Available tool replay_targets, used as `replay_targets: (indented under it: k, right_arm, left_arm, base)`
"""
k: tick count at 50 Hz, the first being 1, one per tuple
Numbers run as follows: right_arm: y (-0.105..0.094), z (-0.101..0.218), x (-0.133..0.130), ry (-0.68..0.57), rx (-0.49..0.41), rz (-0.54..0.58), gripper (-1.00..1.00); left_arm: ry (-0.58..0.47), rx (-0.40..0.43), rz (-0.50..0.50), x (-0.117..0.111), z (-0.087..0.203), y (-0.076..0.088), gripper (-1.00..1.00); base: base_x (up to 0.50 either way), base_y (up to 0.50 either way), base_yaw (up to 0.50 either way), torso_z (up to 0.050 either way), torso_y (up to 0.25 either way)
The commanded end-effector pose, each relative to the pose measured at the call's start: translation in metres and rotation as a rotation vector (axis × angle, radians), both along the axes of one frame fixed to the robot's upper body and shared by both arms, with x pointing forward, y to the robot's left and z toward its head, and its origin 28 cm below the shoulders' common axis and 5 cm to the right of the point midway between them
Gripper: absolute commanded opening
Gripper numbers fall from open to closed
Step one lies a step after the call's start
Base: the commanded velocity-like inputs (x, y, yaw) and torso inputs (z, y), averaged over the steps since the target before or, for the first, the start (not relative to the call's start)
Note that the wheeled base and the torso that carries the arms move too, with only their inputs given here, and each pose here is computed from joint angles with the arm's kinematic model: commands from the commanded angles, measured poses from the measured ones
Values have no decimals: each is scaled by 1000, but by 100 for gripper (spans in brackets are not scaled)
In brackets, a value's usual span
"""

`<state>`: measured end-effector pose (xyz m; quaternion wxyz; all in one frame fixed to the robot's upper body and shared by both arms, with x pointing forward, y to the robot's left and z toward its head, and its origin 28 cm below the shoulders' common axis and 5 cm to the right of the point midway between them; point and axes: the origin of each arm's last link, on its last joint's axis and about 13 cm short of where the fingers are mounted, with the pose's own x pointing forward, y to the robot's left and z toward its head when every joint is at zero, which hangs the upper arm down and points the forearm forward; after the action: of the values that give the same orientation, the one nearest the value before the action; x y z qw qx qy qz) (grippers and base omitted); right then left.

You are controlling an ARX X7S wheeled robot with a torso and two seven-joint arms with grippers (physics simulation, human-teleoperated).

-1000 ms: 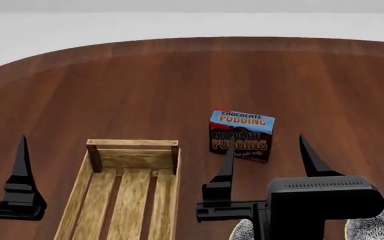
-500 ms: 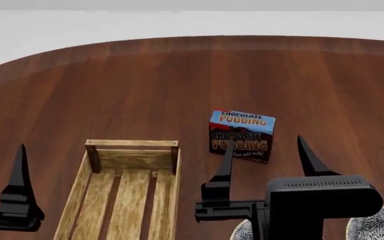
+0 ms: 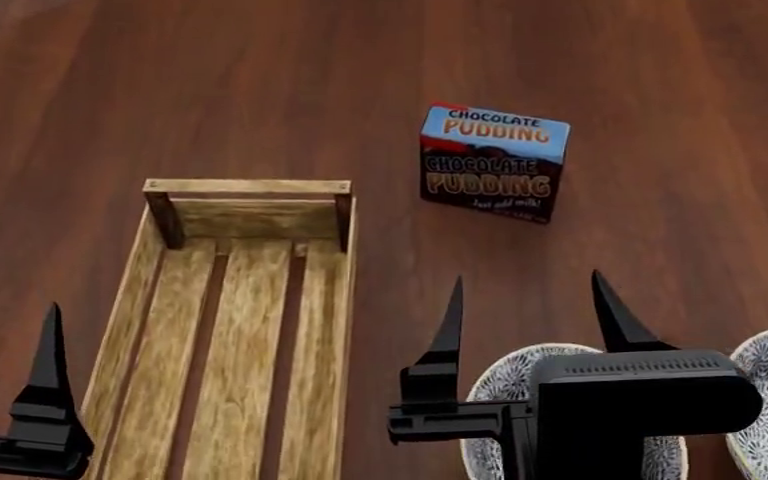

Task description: Stack the left bowl on the right bowl and place them in the tray.

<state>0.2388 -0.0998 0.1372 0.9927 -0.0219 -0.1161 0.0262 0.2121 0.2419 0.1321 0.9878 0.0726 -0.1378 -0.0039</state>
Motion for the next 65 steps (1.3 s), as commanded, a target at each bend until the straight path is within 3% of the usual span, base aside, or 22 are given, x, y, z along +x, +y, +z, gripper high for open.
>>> replay_targets:
  k: [1,25,27,28,31,33,36,43,53,65]
  right_arm:
    - [0,1,0,-2,2,1,100]
    - [0,1,-1,1,7,-7,100]
    - [0,1,0,8,5,-16,100]
    - [-1,0,1,20,0,-13,100]
    - [0,0,3,56,-23,-36,100]
    - [0,1,4,64,-14,-31,100]
    - [1,6,2,86,-14,-31,100]
    - [3,24,8,167,-113,-77,100]
    - [5,34,22,335,-140,-88,100]
    - [9,24,37,422,-141,-59,100]
  left_arm:
    - [1,10,6,-1,0,1,100]
    - [-1,14,8,-3,1,2,100]
    - [-20,34,49,-1,1,2,100]
    - [-65,40,65,-1,4,2,100]
    - [-54,-9,61,-1,9,3,100]
    - [-24,7,126,1,9,5,100]
    - [-48,-26,105,-1,14,6,100]
    - [-70,-3,134,-5,17,7,100]
    - [-63,6,164,-9,20,10,100]
    - [-52,11,167,-9,19,10,100]
  base:
    - [0,0,0,0,-250]
    - [-1,0,0,0,-250]
    - [0,0,0,0,-250]
    - [0,0,0,0,-160]
    - [-4,0,0,0,0]
    - [0,0,0,0,0]
    - [0,0,0,0,0]
    - [0,0,0,0,0]
    - [0,0,0,0,0]
    - [0,0,0,0,0]
